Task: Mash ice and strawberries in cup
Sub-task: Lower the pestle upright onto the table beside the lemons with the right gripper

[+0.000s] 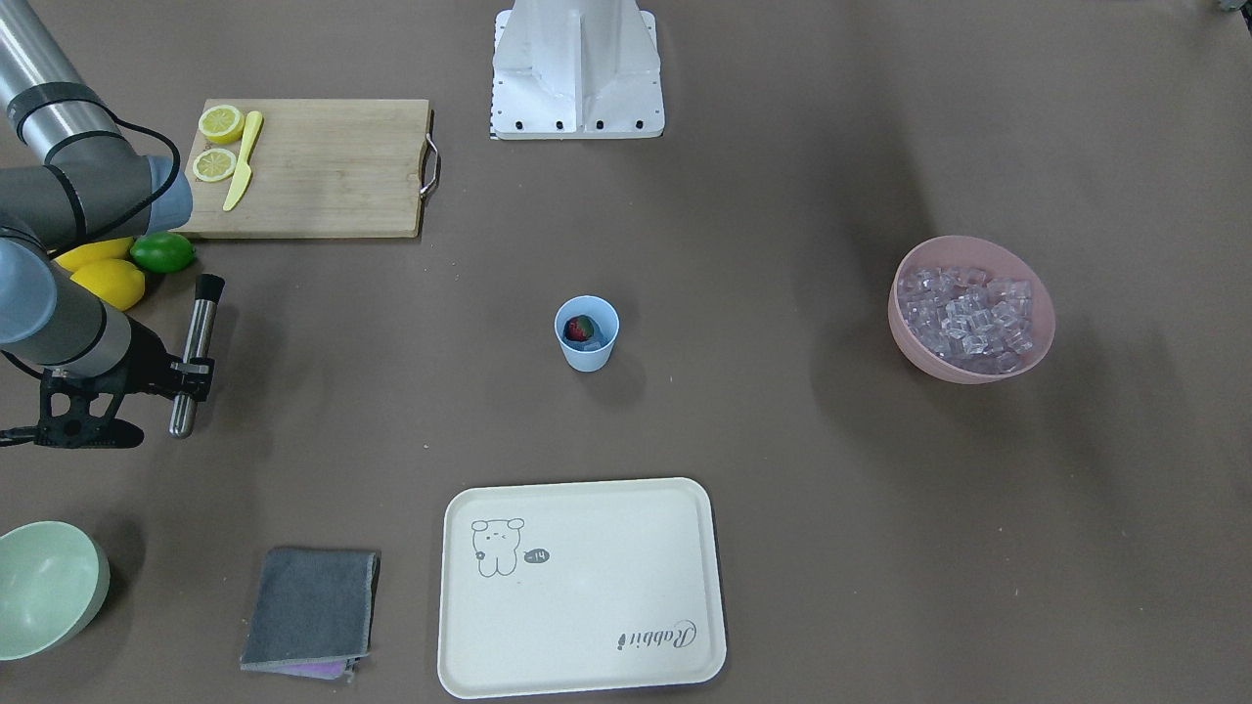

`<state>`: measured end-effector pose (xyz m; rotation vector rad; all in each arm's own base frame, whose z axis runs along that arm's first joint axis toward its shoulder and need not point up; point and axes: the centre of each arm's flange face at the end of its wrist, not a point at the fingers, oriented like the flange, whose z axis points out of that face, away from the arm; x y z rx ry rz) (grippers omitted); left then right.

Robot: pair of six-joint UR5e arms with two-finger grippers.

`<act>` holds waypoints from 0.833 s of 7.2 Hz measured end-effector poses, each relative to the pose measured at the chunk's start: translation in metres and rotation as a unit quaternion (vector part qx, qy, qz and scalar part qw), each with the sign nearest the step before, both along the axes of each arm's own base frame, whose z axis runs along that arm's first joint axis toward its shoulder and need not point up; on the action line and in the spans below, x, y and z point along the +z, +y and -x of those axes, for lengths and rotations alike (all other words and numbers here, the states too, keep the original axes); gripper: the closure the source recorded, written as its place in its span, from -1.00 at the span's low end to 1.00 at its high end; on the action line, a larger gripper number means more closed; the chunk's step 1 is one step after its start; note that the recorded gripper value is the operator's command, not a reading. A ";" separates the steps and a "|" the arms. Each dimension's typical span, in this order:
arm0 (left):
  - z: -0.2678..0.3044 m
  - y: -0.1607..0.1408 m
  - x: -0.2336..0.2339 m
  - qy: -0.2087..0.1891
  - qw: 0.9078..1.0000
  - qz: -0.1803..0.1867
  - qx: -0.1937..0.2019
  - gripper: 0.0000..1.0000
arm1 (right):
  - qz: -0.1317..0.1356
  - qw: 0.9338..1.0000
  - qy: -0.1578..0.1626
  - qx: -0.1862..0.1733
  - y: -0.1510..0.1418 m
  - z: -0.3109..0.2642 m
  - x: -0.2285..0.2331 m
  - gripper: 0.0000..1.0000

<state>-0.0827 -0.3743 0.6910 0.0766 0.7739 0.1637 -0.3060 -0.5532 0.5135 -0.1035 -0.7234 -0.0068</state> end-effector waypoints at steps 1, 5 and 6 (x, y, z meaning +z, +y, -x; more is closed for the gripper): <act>0.000 0.000 0.000 0.000 1.000 0.000 0.000 -0.98 | 0.001 1.000 0.002 0.001 0.000 0.000 0.001 1.00; 0.000 0.000 0.000 0.000 1.000 -0.001 0.000 -0.98 | -0.004 1.000 0.006 -0.006 0.004 0.010 0.001 0.51; 0.000 0.000 0.000 0.000 1.000 -0.001 0.000 -0.98 | -0.004 1.000 0.007 -0.007 0.005 0.012 0.002 -0.98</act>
